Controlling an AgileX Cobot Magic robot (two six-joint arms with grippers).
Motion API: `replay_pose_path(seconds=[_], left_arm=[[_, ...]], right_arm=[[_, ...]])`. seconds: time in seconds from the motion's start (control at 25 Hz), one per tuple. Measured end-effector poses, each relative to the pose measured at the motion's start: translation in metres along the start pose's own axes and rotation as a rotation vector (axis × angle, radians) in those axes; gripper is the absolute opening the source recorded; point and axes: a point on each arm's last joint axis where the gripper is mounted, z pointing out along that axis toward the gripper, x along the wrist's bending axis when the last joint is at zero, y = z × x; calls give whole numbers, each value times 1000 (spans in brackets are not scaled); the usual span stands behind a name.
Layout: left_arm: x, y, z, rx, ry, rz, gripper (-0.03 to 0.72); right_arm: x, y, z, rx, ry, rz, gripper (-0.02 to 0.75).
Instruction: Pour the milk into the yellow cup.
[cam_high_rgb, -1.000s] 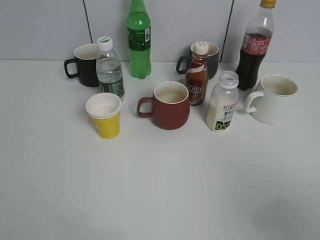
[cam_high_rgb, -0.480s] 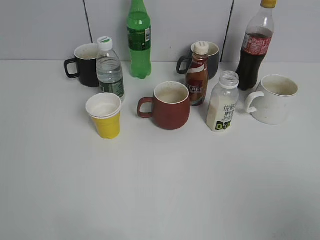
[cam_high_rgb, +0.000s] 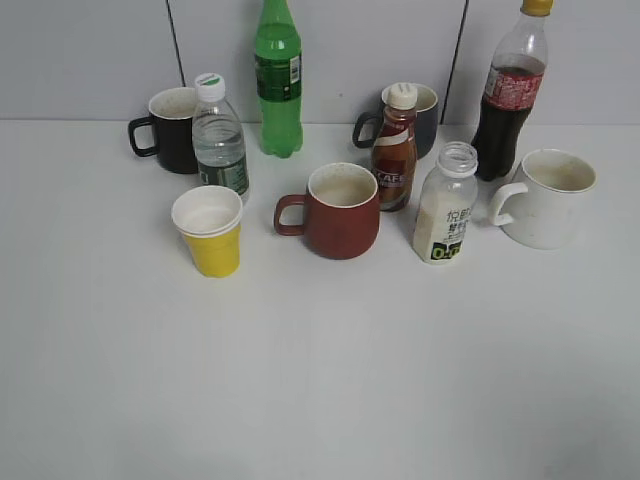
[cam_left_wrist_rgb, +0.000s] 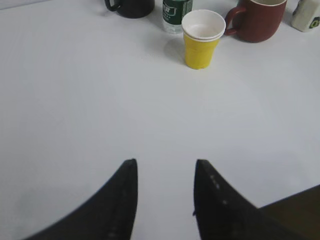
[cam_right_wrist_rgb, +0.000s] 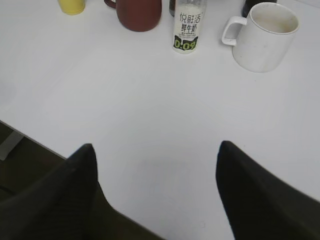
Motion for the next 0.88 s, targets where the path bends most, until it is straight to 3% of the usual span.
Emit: replay_pose_path(seconds=[0.52,0.6,0.88], left_arm=[[0,0,0,0,6,-4,237],[0,0,0,0,17,-11,237],[5,-3,-5,-18,244,-167,237]], right_arm=[[0,0,0,0,-7,4,554],[0,0,0,2,-38,23,554],[-1,-2,-3,-15,-272,154,554]])
